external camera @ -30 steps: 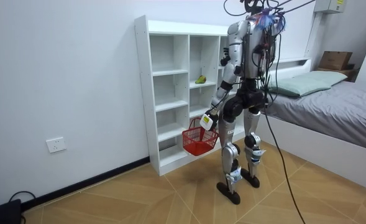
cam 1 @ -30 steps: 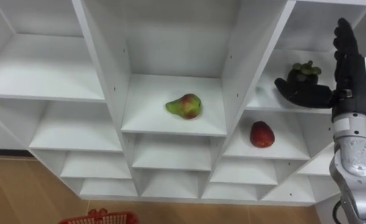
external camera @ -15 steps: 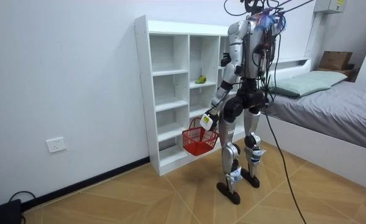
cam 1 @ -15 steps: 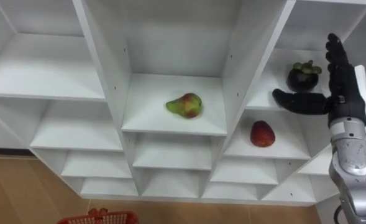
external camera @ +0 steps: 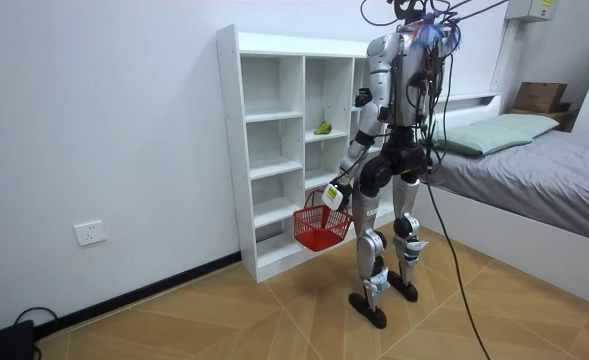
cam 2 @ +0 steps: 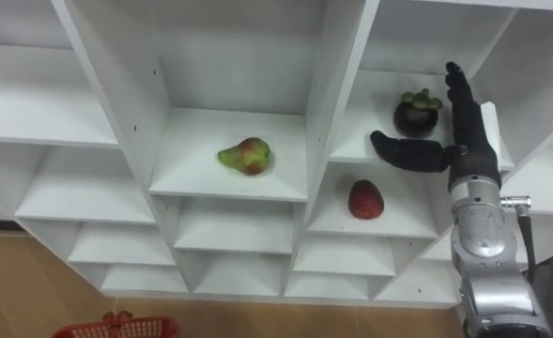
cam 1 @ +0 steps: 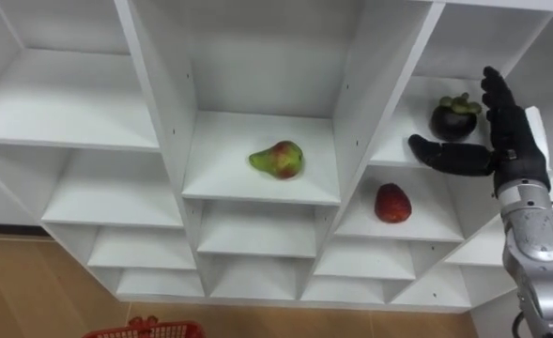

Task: Collect fruits from the closet

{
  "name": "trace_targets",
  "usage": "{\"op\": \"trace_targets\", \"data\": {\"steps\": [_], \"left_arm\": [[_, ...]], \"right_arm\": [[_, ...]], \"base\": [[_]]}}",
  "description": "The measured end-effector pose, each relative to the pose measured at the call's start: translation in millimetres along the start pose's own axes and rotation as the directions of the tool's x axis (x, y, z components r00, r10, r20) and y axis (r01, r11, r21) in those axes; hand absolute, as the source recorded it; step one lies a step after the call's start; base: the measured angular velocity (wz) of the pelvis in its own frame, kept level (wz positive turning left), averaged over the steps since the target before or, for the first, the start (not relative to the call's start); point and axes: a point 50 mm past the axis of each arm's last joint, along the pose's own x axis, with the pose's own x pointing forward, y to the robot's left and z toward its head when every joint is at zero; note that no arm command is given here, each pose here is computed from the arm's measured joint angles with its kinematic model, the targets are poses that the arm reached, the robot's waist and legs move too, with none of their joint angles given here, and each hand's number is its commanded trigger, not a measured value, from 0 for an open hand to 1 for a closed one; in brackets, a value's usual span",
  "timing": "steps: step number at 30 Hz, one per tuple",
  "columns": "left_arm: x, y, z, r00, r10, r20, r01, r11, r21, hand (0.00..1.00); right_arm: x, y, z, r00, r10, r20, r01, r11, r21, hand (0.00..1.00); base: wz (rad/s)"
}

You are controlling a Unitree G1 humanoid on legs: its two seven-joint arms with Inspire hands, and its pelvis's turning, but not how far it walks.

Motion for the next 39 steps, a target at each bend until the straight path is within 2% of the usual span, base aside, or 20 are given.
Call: {"op": "trace_targets", "data": {"steps": [9,11,12,13,26,39], "left_arm": [[-1.0,3.2,-0.1,1.000,0.007,0.002,-0.007,1.000,0.004,1.00],[-1.3,4.3,-0.7,1.000,0.011,0.001,-0.011,1.000,0.004,1.00],[-1.5,4.7,-1.1,1.000,0.012,0.000,-0.012,1.000,0.004,1.00],[-1.7,5.4,-1.7,1.000,0.014,-0.002,-0.014,1.000,0.005,1.00],[-1.8,6.0,-1.5,1.000,0.014,0.000,-0.014,1.000,0.001,1.00],[-2.5,5.0,-2.7,1.000,0.020,0.002,-0.020,1.000,0.012,1.00]], "right_arm": [[0.8,-0.6,-2.0,1.000,0.029,-0.013,-0.028,1.000,0.013,0.00],[0.6,-0.2,-3.1,0.999,0.038,-0.018,-0.038,0.999,0.012,0.53],[0.6,-0.1,-3.5,0.999,0.042,-0.019,-0.042,0.999,0.012,0.84],[0.5,0.1,-4.5,0.999,0.047,-0.024,-0.047,0.999,0.012,1.00],[1.5,-13.6,-6.1,1.000,-0.001,-0.026,0.002,1.000,0.024,1.00],[3.6,-6.3,-6.5,0.998,0.063,-0.026,-0.063,0.998,0.022,1.00]], "base": [[0.00],[0.04],[0.07],[0.06],[0.00],[0.00]]}}
